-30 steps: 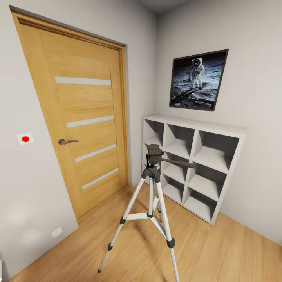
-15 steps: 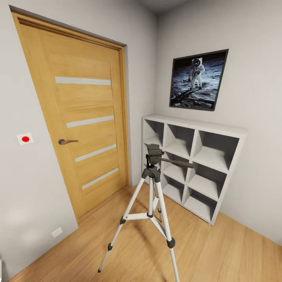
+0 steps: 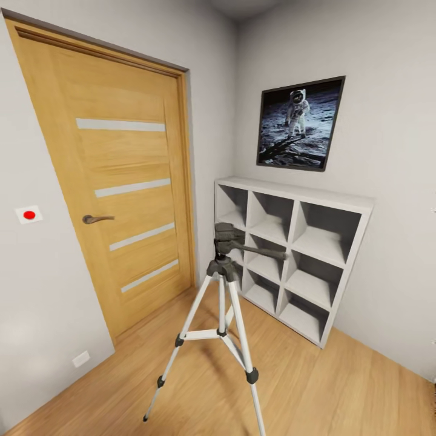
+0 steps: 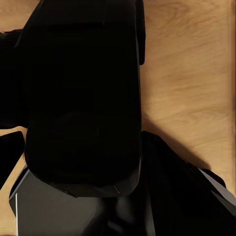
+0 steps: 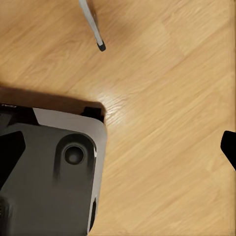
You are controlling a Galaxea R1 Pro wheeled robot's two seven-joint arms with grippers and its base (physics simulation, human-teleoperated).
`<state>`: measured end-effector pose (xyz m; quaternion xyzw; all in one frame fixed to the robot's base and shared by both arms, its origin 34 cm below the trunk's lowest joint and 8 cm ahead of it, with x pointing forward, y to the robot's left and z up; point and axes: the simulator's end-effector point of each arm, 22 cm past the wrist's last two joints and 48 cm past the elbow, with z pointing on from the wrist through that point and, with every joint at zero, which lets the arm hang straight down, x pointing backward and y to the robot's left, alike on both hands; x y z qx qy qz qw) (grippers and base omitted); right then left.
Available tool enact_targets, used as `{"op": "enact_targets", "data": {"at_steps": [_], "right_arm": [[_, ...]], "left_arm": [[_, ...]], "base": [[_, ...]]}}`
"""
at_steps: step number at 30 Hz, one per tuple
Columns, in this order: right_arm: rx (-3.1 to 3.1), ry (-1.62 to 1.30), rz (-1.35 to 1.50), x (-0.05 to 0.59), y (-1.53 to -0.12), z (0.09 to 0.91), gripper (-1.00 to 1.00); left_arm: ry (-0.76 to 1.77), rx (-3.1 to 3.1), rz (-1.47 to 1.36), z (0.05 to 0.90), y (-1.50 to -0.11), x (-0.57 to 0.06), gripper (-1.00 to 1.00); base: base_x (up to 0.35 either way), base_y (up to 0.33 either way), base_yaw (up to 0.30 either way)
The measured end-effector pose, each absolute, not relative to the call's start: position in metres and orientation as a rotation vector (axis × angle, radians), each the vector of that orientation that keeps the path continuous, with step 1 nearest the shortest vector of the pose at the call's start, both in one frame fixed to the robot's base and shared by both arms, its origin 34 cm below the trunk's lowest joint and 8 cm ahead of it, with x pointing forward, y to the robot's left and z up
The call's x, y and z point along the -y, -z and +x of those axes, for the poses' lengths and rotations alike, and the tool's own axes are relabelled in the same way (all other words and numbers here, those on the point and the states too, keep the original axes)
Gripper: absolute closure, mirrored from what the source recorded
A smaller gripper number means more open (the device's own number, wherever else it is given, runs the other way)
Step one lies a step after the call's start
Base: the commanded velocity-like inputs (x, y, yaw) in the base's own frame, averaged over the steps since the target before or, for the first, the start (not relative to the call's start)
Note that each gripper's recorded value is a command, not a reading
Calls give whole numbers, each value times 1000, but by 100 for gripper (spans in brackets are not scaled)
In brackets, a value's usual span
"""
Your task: Attach the digital camera to the camera tripod in the bedroom.
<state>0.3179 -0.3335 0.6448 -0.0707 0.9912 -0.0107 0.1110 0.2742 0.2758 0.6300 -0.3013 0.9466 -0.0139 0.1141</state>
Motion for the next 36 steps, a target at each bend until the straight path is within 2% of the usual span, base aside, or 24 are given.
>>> {"op": "enact_targets", "data": {"at_steps": [11,20,36], "right_arm": [[-2909,32,-207,333,-645,318,-100],[-2906,32,-208,334,-645,319,-100],[-2905,32,-208,333,-645,319,-100]], "left_arm": [[40,-2775,-884,274,-630,-276,100],[40,-2775,-883,274,-630,-276,100],[40,-2774,-885,275,-630,-276,100]], "base": [[0,-80,0],[0,-184,0],[0,-9,-7]]}}
